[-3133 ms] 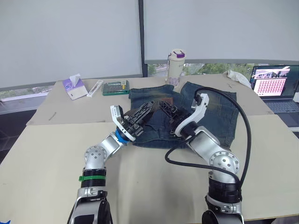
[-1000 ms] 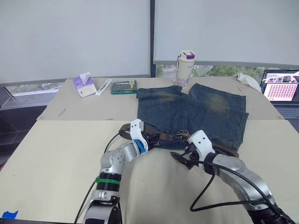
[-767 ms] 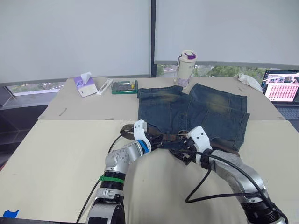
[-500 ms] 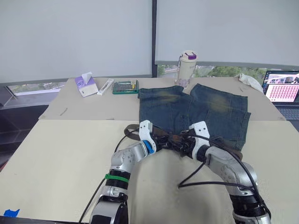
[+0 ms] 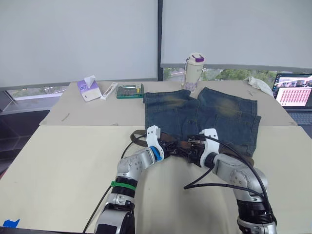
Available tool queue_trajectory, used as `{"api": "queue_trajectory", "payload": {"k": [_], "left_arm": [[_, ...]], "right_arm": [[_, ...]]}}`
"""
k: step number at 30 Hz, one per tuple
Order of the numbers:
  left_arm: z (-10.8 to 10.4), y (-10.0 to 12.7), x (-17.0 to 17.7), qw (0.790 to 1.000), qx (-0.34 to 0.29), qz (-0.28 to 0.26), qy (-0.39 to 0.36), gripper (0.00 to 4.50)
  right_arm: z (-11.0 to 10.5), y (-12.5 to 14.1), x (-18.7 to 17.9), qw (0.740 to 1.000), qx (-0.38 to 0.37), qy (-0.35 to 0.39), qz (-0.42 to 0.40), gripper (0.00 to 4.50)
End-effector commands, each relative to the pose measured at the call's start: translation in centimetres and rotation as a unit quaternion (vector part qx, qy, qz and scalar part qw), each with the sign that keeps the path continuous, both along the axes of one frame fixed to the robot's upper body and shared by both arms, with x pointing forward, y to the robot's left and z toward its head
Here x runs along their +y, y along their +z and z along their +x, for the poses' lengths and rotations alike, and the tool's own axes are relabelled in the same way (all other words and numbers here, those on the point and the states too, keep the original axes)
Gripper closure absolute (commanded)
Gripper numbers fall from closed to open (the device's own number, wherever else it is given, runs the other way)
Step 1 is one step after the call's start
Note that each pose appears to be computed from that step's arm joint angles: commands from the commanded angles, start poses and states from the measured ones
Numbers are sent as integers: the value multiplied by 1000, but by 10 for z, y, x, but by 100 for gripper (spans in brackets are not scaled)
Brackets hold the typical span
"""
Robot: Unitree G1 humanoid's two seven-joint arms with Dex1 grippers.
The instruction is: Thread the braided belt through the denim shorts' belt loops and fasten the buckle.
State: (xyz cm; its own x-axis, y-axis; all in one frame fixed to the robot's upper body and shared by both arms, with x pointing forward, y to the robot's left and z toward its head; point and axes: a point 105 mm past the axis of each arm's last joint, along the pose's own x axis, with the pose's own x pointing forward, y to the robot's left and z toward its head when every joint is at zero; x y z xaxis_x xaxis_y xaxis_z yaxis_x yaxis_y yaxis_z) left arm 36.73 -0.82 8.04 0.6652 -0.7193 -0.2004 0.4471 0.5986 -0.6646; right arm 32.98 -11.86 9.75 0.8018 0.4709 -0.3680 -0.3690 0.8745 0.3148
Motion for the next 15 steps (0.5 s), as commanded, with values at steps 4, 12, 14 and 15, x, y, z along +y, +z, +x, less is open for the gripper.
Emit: {"api": "queue_trajectory", "payload": {"k": [4, 12, 14, 15], "left_arm": [[-3, 3, -7, 1000, -5, -10, -8, 450], [-3, 0, -3, 1000, -3, -10, -3, 450], [-3, 0, -2, 1000, -3, -10, -2, 450], [-3, 0, -1, 1000, -3, -9, -1, 450]], "right_arm": [[3, 9, 11, 995, 17, -6, 103, 25], [7, 26, 2, 983, 3, -33, 181, 249], [6, 28, 4, 982, 3, -30, 188, 316], [6, 28, 6, 981, 2, -27, 190, 349]]}}
